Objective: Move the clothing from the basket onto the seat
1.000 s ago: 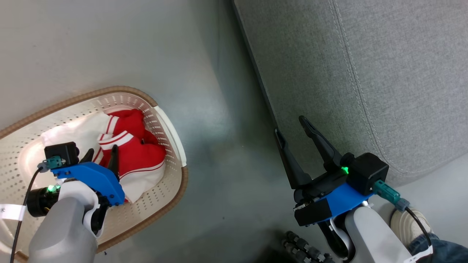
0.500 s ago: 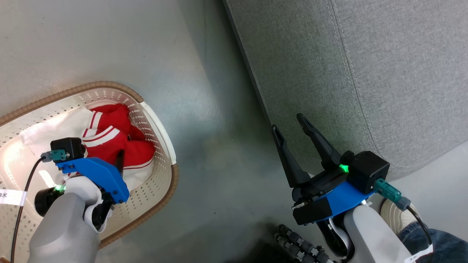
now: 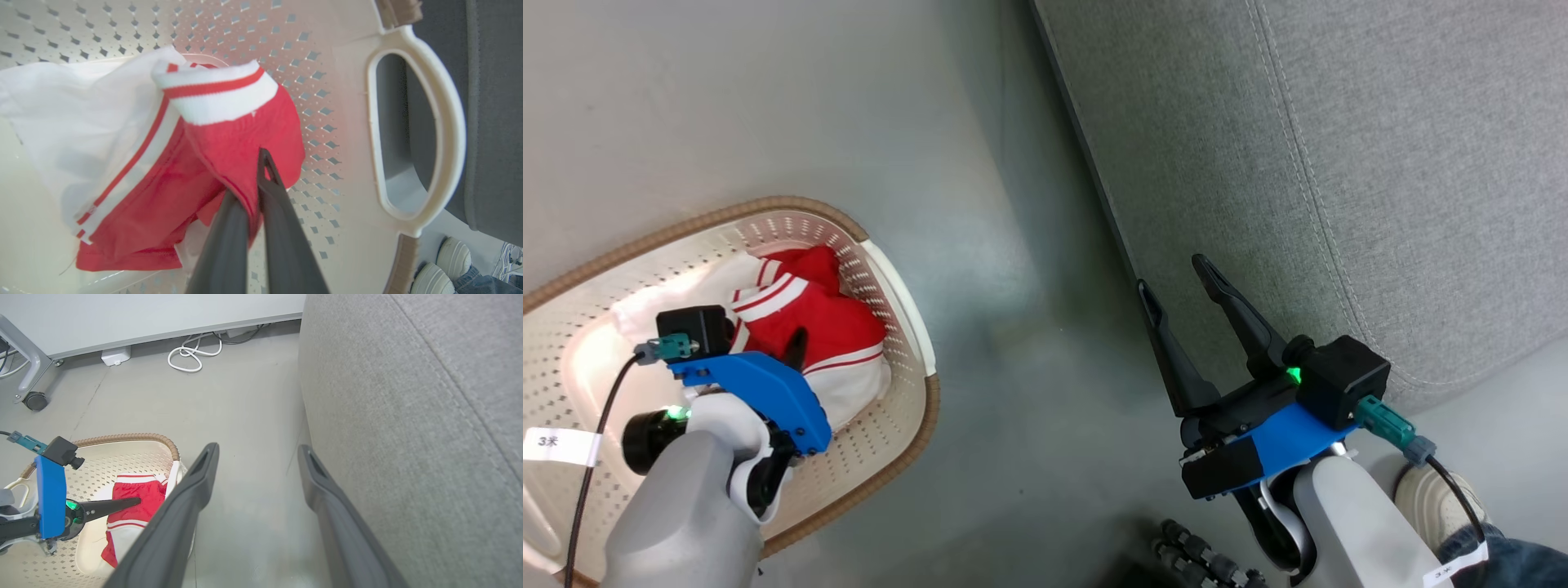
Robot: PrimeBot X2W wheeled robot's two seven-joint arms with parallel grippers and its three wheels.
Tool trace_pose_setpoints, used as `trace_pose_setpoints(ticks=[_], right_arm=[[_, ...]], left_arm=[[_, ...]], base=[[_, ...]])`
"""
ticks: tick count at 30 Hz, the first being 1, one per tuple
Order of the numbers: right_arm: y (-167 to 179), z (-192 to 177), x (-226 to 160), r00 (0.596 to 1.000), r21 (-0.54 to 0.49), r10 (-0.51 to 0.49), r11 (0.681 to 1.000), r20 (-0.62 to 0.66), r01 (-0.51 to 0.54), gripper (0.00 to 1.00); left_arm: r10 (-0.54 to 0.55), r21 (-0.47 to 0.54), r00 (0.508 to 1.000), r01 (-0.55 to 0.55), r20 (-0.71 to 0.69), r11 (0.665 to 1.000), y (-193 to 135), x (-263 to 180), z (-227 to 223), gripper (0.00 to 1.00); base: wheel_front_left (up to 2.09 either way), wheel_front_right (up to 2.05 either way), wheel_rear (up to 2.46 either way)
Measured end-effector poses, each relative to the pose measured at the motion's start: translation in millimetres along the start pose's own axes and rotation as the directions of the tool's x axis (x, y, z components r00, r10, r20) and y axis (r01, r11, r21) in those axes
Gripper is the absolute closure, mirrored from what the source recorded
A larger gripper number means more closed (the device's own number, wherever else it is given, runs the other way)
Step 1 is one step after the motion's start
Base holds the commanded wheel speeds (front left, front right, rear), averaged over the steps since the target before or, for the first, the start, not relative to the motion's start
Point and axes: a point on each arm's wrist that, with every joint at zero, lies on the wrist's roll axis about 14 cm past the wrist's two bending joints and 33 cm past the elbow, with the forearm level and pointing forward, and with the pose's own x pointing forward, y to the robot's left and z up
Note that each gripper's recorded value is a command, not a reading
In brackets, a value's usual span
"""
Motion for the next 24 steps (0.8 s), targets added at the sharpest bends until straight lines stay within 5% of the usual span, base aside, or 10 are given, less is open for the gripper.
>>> trace_pose_setpoints(ticks=[15,24], right_arm=[[10,37,-22,0.995,-0.044,0.029,0.999,0.095,-0.025,0.0],[20,53,-57,0.99,-0.065,0.046,0.997,0.131,-0.037,0.0]], left_arm=[[-0.057,0.059,0.982,0.047,0.178,0.997,-53,-73,28,1.0],[-0.115,0.166,0.92,0.055,0.376,0.985,-92,-142,58,1.0]], base=[[0.0,0.0,0.0],[0.0,0.0,0.0]])
